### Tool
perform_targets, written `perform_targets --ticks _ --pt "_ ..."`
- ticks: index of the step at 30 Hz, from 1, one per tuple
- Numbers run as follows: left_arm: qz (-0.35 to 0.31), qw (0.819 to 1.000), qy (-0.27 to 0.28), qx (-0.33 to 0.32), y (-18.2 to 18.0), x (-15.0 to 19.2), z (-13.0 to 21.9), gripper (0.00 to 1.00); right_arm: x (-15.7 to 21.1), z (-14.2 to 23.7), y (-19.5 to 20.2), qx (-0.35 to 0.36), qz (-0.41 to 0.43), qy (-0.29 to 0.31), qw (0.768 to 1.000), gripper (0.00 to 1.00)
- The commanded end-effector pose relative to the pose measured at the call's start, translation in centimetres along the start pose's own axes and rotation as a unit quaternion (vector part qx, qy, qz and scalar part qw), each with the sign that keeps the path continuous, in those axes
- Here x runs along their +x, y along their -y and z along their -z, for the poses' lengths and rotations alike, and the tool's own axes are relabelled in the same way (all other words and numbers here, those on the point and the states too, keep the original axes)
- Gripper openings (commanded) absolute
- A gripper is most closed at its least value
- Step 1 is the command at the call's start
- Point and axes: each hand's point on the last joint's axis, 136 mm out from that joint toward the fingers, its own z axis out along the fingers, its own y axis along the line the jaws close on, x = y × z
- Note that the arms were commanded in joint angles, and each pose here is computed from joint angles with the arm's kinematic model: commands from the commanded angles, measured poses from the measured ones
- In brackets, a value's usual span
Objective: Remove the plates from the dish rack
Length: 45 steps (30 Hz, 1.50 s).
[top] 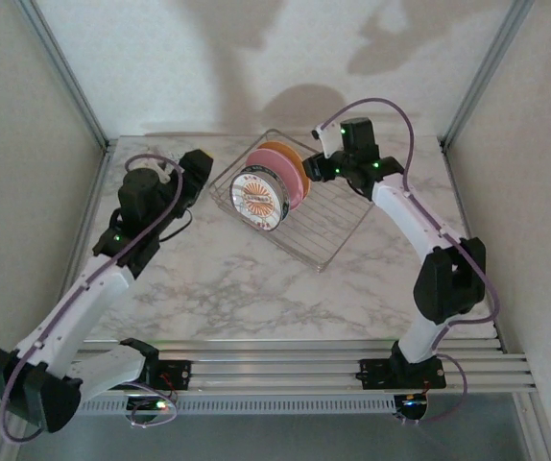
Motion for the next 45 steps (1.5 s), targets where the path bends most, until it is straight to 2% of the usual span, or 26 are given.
perform_targets --ticks 1,11,18,34,45 --pt "-0.02 1.0 0.015 0.014 0.7 0.7 1.3 0.73 -1.4 -0.7 -0.2 -0.015 0.02 0.005 1.0 0.53" --pt "-0.024 0.999 -0.004 0.038 2.0 3.4 3.0 0.73 -0.5 -3.7 0.2 -0.025 0.018 -0.022 0.999 0.52" --pt "-0.033 0.998 -0.022 0.039 2.5 4.7 3.0 0.73 0.4 -5.1 0.0 -0.033 0.021 -0.038 0.998 0.48" --pt "-0.025 0.999 -0.019 0.037 2.5 4.8 3.4 0.73 0.9 -7.7 0.5 -0.035 0.032 -0.055 0.997 0.42" --pt "-0.021 0.999 -0.018 0.036 2.4 4.9 3.4 0.73 1.2 -9.2 0.0 -0.033 0.039 -0.065 0.997 0.42"
